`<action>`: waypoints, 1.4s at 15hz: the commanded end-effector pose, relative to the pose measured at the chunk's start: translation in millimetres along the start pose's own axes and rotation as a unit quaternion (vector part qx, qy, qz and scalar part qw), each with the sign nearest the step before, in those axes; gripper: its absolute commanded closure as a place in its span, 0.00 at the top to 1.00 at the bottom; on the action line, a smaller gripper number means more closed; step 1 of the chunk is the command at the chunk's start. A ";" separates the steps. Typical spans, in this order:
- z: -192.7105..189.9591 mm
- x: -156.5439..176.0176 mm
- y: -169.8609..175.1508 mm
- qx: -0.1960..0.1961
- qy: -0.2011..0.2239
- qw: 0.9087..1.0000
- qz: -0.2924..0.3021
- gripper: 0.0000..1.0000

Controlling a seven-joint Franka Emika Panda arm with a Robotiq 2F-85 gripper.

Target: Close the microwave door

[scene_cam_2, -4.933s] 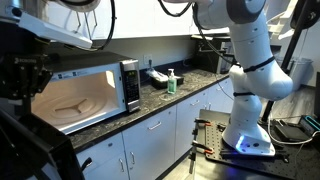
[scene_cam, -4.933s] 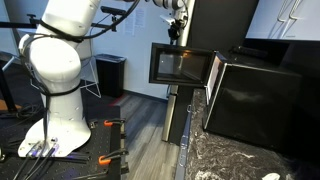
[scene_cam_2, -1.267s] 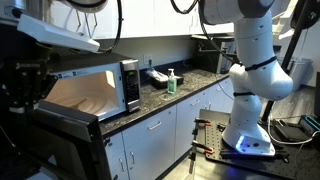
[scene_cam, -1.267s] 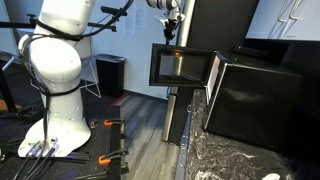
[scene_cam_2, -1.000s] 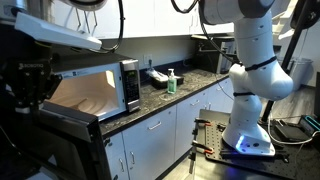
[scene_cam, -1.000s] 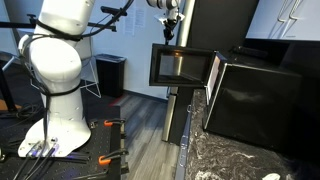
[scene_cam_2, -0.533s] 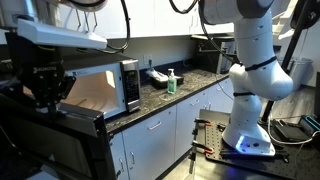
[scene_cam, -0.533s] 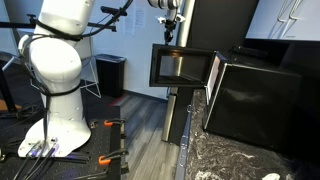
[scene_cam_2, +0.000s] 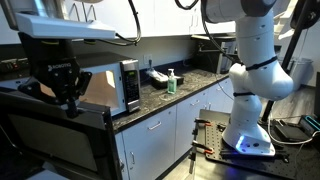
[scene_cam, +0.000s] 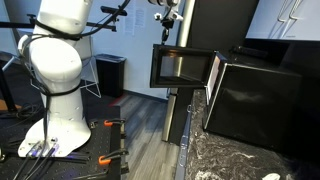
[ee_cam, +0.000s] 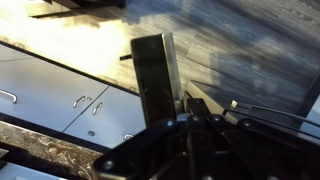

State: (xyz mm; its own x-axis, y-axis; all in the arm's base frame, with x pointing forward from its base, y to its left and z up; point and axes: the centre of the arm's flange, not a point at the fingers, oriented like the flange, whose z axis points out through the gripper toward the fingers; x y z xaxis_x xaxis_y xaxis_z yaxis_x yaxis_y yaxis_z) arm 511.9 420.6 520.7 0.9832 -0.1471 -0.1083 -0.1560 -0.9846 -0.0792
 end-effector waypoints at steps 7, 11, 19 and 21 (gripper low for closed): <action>5.9 -12.5 34.1 -0.064 -0.020 0.997 0.034 0.00; 18.8 -3.8 58.5 -0.097 0.025 0.995 0.031 0.00; 13.7 -20.4 110.6 -0.177 0.112 0.976 0.059 0.00; 12.4 -29.3 124.2 -0.189 0.126 0.971 0.075 0.00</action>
State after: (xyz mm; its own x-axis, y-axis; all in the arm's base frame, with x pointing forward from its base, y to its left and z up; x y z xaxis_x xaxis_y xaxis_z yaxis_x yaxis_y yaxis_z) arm 493.8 331.6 500.6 0.9703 -0.2248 0.0896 -0.2410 -0.9306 0.2756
